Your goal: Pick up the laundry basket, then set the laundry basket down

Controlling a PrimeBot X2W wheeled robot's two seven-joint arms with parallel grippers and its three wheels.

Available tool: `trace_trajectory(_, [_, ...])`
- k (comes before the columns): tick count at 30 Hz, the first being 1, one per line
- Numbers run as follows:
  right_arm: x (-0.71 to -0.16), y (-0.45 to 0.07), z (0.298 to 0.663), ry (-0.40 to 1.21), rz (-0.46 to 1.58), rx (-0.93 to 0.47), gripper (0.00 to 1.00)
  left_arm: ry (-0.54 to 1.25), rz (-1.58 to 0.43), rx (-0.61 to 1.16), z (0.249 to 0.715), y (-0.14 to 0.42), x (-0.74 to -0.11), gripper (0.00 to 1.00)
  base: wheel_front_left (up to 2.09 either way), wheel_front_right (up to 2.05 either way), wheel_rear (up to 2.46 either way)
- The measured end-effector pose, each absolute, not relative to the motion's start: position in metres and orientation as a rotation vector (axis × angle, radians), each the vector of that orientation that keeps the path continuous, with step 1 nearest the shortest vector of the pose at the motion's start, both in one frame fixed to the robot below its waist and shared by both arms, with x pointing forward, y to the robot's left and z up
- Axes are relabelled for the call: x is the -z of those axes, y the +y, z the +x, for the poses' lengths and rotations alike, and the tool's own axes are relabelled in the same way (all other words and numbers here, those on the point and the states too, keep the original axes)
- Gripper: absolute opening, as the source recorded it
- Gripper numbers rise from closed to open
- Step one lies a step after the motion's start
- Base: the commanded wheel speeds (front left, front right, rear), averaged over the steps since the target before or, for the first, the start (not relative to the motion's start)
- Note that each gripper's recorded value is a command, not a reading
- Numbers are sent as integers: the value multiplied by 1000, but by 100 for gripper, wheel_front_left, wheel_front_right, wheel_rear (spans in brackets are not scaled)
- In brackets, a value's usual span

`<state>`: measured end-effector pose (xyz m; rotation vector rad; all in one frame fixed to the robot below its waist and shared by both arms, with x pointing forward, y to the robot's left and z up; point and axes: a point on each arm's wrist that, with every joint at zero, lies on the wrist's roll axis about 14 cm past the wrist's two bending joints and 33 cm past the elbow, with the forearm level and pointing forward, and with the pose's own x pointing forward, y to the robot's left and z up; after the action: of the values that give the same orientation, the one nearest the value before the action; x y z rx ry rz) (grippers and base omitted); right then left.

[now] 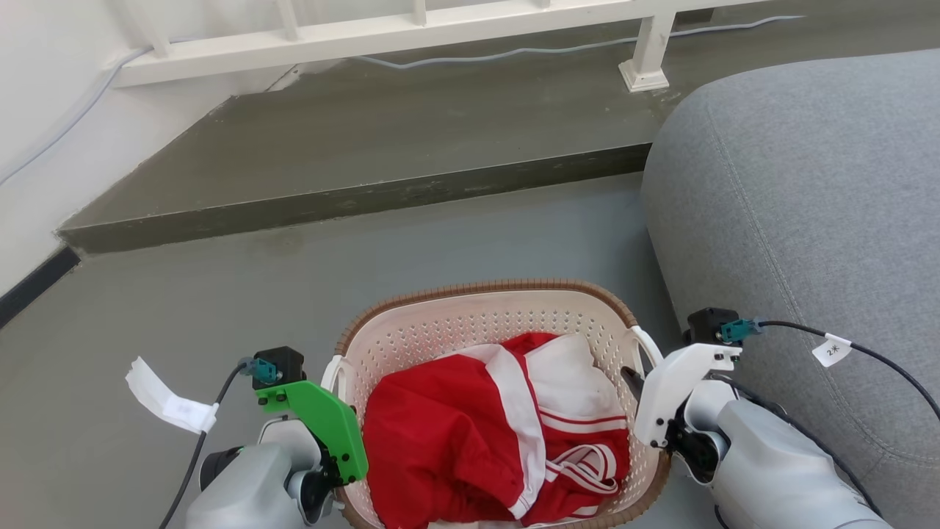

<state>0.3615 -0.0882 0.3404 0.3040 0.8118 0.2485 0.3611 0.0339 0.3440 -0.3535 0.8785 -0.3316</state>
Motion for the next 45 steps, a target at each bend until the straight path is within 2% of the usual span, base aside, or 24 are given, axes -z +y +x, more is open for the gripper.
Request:
trace_trajectory(38, [-334, -90, 357, 842, 314, -236, 0, 905, -358, 322, 358, 31, -339, 0, 0, 0, 0])
trace_trajectory(45, [-330, -91, 365, 851, 308, -230, 0, 912, -373, 310, 362, 30, -333, 0, 0, 0, 0])
